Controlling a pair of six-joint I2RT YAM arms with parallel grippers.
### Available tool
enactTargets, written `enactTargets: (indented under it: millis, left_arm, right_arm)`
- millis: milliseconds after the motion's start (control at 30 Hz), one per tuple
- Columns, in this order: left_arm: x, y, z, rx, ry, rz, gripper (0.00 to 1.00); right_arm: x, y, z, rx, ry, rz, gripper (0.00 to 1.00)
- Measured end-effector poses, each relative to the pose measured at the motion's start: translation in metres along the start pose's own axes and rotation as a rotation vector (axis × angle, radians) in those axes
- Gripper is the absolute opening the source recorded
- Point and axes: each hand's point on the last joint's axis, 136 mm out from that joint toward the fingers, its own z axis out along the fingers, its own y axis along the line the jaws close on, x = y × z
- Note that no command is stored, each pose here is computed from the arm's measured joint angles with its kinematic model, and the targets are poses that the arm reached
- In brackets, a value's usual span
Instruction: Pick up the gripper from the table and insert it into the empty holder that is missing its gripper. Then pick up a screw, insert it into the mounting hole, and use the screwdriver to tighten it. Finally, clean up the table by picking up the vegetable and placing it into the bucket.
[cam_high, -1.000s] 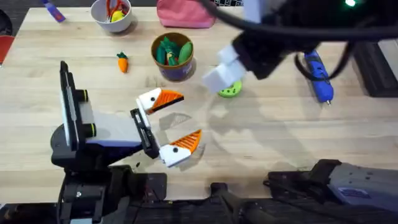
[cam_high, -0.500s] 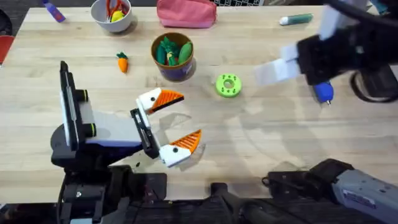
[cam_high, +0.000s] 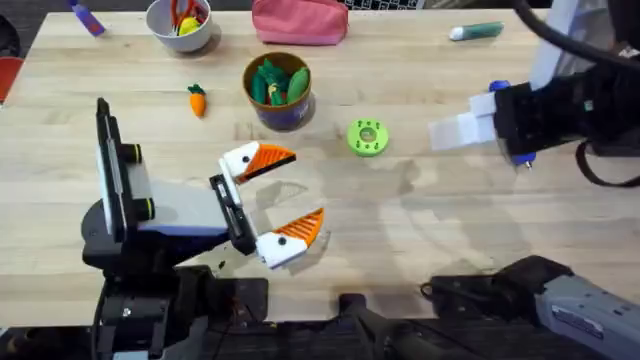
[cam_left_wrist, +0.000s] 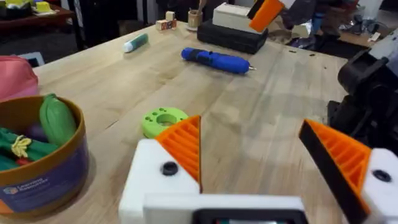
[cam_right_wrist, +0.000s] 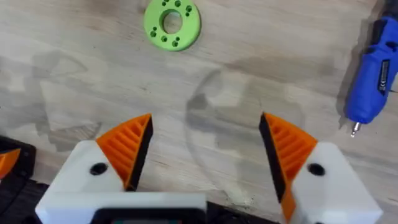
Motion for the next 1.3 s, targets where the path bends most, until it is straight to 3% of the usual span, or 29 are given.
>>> enactTargets:
  millis: [367, 400, 567, 600, 1000, 1300]
  left_arm:
    - [0.0, 0.0, 0.0, 0.0, 0.0, 0.0, 0.981]
    - [0.0, 0.0, 0.0, 0.0, 0.0, -0.001, 0.88]
    - [0.0, 0.0, 0.0, 0.0, 0.0, 0.0, 0.096]
    - [0.0, 0.0, 0.0, 0.0, 0.0, 0.005, 0.035]
    - [0.0, 0.0, 0.0, 0.0, 0.0, 0.004, 0.02]
    - [0.0, 0.0, 0.0, 0.0, 0.0, 0.004, 0.02]
  right_arm:
    - [0.007, -0.001, 0.0, 0.004, 0.03, 0.005, 0.994]
    - [0.008, -0.001, 0.0, 0.005, 0.031, 0.005, 0.994]
    - [0.008, -0.001, 0.0, 0.005, 0.032, 0.005, 0.993]
    - [0.008, -0.001, 0.0, 0.005, 0.032, 0.005, 0.993]
    - [-0.001, -0.017, 0.0, 0.07, -0.005, 0.059, 0.994]
    - [-0.005, -0.085, -0.008, 0.234, -0.027, 0.264, 0.994]
